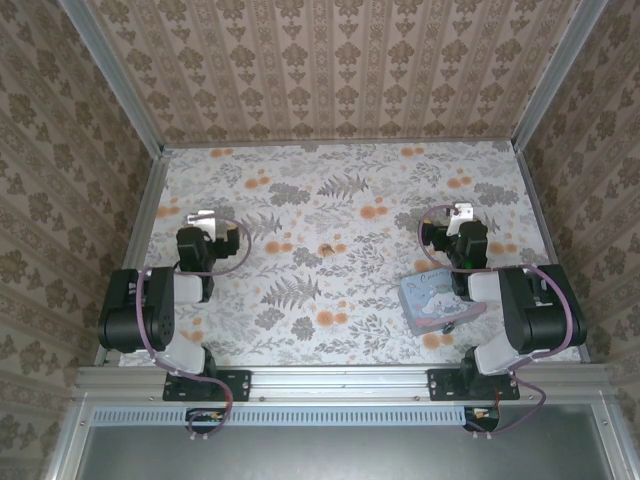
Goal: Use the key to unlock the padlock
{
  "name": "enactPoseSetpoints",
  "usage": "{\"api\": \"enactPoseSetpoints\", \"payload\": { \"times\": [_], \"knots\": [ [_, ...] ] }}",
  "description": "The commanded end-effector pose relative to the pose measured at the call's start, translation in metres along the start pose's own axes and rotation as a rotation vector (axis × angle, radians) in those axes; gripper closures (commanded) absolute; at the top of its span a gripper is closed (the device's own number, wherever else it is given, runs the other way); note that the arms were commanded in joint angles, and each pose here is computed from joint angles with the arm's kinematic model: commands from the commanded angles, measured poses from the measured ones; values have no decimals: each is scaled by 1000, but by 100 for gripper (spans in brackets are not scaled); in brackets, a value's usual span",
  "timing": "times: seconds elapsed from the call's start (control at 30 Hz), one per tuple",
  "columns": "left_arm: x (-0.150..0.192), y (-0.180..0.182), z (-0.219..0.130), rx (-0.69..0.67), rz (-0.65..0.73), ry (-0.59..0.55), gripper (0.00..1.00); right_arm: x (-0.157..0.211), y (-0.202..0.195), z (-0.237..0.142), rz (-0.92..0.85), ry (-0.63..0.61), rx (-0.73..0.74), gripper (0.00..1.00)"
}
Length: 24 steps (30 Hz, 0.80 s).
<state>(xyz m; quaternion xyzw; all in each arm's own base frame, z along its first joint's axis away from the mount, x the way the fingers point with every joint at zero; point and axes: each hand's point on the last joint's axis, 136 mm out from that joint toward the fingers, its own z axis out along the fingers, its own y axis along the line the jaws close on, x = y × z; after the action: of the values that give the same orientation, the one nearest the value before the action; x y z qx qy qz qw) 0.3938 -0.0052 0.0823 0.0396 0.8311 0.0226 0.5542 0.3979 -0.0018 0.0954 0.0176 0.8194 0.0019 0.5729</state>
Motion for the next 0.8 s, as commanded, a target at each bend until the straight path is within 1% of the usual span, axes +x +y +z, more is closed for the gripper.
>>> {"api": "enactPoseSetpoints", "payload": {
  "times": [0.0,0.13,0.23,0.4,0.5,0.57,0.6,0.7,0.77],
  "knots": [
    [-13,1,2,14,2,-25,0,-3,-2,1,8,-6,8,0],
    [-13,1,1,15,2,-29,0,-4,-3,0,23,-11,-9,0],
    [-16,1,1,16,4,-32,1,-7,-7,-2,34,-27,11,0],
    [-31,8,-1,-20,-7,29,2,-31,-14,-21,61,-30,55,1],
    [-42,5,-3,-20,14,49,3,-35,-19,-30,136,18,83,1],
    [-50,-1,-7,-7,34,67,3,-35,-17,-37,185,46,73,1],
    [-56,-6,-9,1,34,75,2,-35,-14,-42,182,66,65,0],
    [-70,-22,-15,36,-6,97,2,-37,-16,-62,255,139,81,1],
    [-83,-41,-21,63,-5,93,2,-41,-12,-77,315,182,67,1]
  ]
}}
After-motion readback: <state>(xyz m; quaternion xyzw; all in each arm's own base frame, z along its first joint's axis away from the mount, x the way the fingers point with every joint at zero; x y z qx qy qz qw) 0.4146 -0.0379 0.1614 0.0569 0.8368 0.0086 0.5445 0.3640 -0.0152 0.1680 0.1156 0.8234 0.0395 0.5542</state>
